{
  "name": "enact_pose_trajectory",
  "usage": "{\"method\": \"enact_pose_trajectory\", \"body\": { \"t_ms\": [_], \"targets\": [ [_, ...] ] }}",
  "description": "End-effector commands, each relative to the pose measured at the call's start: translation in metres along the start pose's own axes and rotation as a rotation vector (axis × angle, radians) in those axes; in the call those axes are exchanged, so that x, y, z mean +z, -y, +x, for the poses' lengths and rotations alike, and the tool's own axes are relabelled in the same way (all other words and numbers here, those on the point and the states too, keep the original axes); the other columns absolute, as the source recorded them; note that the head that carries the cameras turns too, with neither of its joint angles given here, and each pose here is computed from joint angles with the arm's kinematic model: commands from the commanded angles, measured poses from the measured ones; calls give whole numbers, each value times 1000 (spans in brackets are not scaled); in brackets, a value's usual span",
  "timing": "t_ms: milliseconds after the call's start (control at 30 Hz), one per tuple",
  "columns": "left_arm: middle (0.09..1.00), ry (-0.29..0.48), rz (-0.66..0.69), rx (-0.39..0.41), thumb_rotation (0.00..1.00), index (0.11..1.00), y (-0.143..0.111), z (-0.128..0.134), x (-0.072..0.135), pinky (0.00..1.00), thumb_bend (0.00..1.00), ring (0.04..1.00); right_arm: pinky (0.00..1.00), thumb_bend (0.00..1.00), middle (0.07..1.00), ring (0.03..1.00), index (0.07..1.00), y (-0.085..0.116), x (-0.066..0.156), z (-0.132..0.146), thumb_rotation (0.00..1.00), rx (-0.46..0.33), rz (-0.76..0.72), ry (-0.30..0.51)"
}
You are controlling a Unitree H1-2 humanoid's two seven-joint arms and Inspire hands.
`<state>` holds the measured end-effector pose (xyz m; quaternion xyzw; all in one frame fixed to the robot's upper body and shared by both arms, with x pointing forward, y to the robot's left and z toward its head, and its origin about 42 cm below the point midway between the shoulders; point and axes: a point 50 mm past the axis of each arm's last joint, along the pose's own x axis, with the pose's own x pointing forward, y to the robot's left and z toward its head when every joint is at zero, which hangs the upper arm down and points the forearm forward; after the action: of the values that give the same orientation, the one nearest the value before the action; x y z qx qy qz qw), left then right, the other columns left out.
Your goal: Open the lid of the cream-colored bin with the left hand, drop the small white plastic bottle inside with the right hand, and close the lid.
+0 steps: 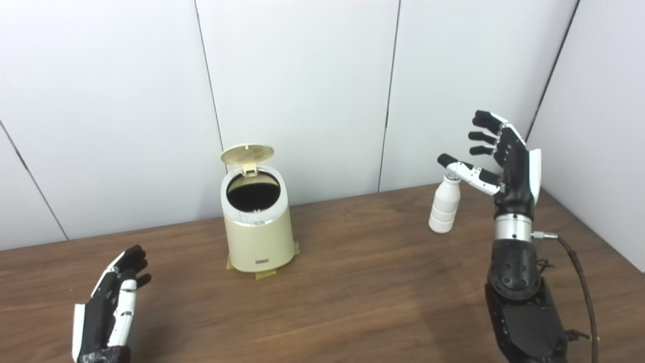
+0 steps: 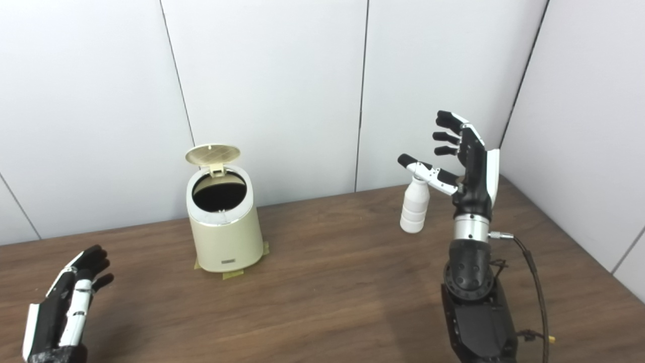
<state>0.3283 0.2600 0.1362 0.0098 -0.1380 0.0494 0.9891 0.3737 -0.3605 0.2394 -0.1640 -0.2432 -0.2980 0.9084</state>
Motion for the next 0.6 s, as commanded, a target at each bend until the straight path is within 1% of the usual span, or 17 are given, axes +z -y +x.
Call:
{"method": "enact_pose_trajectory", "body": {
  "t_ms": [0,133,200,267,367,400,567],
  "targets": [
    [845,76,-7,-16,598,833,2,15,19,801,163,856,537,834,720,648,729,9,10,13,333,-39,-15,40],
    [841,71,-7,-19,590,832,2,15,20,798,148,853,530,874,713,642,729,12,3,9,376,-54,-44,-2],
    [844,73,3,-22,614,836,1,15,20,807,150,857,522,879,717,635,733,13,-1,7,385,-53,-58,-14],
    [839,75,9,-22,618,829,1,15,20,793,156,852,579,859,735,681,743,14,-4,5,370,-51,-70,-19],
    [839,77,5,-26,613,828,1,15,20,789,157,852,602,849,748,703,752,15,-8,2,363,-49,-79,-41],
    [837,76,4,-26,594,827,1,15,21,782,152,848,602,844,751,706,757,15,-9,1,357,-50,-87,-48],
    [829,75,11,-22,572,819,0,15,21,777,139,842,643,817,774,746,779,16,-14,-5,309,-53,-109,-70]
  ]
}}
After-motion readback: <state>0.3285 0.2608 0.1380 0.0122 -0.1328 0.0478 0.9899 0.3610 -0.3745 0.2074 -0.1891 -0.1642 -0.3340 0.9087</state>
